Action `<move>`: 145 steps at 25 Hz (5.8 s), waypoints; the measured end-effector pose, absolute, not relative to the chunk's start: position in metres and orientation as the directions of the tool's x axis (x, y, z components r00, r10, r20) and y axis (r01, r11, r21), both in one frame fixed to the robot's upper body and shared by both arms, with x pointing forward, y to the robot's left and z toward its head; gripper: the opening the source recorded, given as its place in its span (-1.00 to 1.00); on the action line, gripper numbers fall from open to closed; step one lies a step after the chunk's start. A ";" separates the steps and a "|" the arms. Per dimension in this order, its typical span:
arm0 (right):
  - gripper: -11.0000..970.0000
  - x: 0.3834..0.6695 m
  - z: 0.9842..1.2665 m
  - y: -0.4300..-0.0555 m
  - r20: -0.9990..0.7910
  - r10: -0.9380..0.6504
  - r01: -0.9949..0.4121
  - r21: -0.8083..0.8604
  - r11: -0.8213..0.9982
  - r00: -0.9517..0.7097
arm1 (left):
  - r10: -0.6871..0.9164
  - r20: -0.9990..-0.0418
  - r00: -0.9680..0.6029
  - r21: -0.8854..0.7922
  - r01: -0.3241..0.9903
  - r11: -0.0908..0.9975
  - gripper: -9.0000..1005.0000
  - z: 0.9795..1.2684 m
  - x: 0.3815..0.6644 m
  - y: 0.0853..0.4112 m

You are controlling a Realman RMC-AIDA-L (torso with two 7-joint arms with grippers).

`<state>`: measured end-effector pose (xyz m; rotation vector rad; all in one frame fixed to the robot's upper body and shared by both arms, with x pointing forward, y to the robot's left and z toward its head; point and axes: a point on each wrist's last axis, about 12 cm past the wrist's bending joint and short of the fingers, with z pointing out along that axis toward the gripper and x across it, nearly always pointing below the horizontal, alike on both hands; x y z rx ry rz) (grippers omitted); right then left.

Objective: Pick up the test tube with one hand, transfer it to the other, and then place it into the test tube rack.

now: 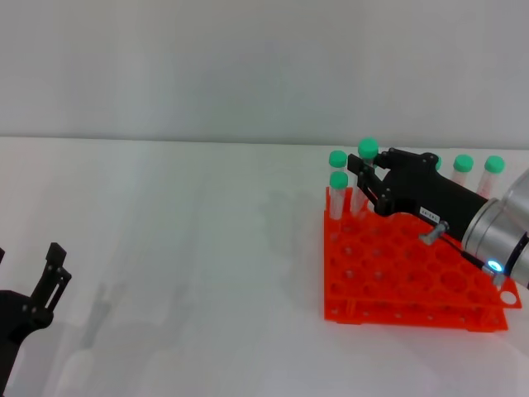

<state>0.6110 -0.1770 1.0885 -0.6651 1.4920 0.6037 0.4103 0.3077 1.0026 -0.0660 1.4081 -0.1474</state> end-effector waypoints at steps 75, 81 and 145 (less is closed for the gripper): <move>-0.33 0.612 1.068 -0.172 -0.969 -0.242 -0.717 -0.137 0.683 -0.046 | -0.152 -0.974 0.166 -0.142 0.069 0.987 0.73 1.004 0.411 0.305; -0.33 0.611 1.067 -0.172 -0.967 -0.250 -0.720 -0.145 0.679 -0.040 | -0.152 -0.974 0.167 -0.142 0.069 0.987 0.73 1.004 0.411 0.305; 0.79 0.569 1.049 -0.373 -0.998 -0.070 0.165 -0.070 0.984 -0.003 | -0.241 -0.950 0.198 -0.237 0.041 0.971 0.72 1.011 0.433 0.311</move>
